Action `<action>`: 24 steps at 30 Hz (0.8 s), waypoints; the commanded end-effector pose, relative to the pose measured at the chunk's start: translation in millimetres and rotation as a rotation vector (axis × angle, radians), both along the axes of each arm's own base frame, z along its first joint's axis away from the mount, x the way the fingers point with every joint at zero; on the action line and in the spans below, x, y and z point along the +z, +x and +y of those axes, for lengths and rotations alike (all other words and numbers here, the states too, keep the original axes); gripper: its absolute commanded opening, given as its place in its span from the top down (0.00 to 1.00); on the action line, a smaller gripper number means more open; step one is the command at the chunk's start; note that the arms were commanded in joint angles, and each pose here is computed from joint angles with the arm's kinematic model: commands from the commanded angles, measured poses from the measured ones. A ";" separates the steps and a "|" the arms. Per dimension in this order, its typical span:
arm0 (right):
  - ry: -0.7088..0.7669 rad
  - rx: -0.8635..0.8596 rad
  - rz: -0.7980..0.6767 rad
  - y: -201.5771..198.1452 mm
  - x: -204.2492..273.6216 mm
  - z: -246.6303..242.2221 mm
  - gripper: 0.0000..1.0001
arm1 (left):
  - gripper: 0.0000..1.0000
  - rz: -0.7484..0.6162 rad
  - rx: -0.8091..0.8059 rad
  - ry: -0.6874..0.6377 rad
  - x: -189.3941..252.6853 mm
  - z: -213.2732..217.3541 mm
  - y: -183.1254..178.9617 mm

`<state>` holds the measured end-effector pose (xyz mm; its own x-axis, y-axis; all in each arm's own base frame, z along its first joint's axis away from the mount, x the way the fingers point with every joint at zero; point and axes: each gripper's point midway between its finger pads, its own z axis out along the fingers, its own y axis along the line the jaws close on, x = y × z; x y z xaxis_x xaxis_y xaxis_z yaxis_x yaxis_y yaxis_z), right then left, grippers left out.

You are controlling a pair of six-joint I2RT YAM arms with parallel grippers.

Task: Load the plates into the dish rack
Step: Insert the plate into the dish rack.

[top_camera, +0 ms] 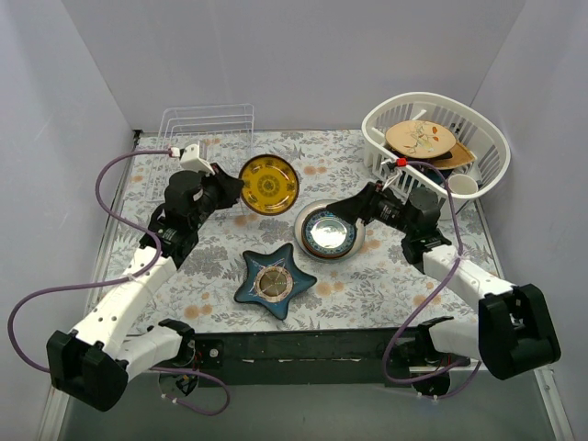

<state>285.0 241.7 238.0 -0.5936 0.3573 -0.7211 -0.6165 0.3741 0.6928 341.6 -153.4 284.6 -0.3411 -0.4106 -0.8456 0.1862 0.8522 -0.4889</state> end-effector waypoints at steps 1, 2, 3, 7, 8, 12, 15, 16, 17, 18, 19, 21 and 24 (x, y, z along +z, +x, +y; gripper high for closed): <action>0.146 0.091 -0.051 -10.5 28.3 7.5 0.16 | 1.00 -0.089 -0.126 -0.165 32.7 -21.4 -20.8; 0.158 0.098 -0.038 -11.3 27.4 7.7 0.17 | 1.00 -0.088 -0.135 -0.171 32.3 -22.9 -22.4; 0.171 0.104 -0.051 -12.0 29.5 7.7 0.17 | 1.00 -0.089 -0.139 -0.179 32.9 -23.2 -23.6; 0.185 0.128 -0.036 -12.9 25.8 9.8 0.19 | 1.00 -0.104 -0.196 -0.227 34.9 -33.4 -29.3; 0.186 0.129 -0.036 -12.8 25.9 9.8 0.19 | 1.00 -0.096 -0.201 -0.235 31.9 -34.5 -30.3; 0.178 0.130 -0.042 -12.8 25.7 9.9 0.20 | 1.00 -0.084 -0.222 -0.245 25.4 -38.9 -30.6; 0.167 0.128 -0.037 -12.0 24.2 10.0 0.20 | 1.00 -0.068 -0.234 -0.251 17.5 -41.7 -31.3; 0.164 0.127 -0.042 -12.4 24.7 9.7 0.20 | 1.00 -0.071 -0.238 -0.254 17.3 -42.8 -31.5; 0.162 0.127 -0.038 -12.2 23.6 9.8 0.20 | 1.00 -0.068 -0.243 -0.256 15.4 -44.0 -32.3; 0.159 0.123 -0.034 -11.6 22.8 9.2 0.20 | 1.00 -0.060 -0.247 -0.258 11.6 -45.8 -33.3; 0.155 0.124 -0.035 -11.4 21.9 9.7 0.20 | 1.00 -0.062 -0.254 -0.261 11.4 -47.7 -34.0; 0.151 0.123 -0.029 -10.3 19.8 9.6 0.20 | 1.00 -0.052 -0.268 -0.264 8.0 -53.2 -35.5; 0.148 0.127 -0.023 -9.0 17.6 10.9 0.20 | 1.00 -0.050 -0.279 -0.268 5.5 -61.0 -37.7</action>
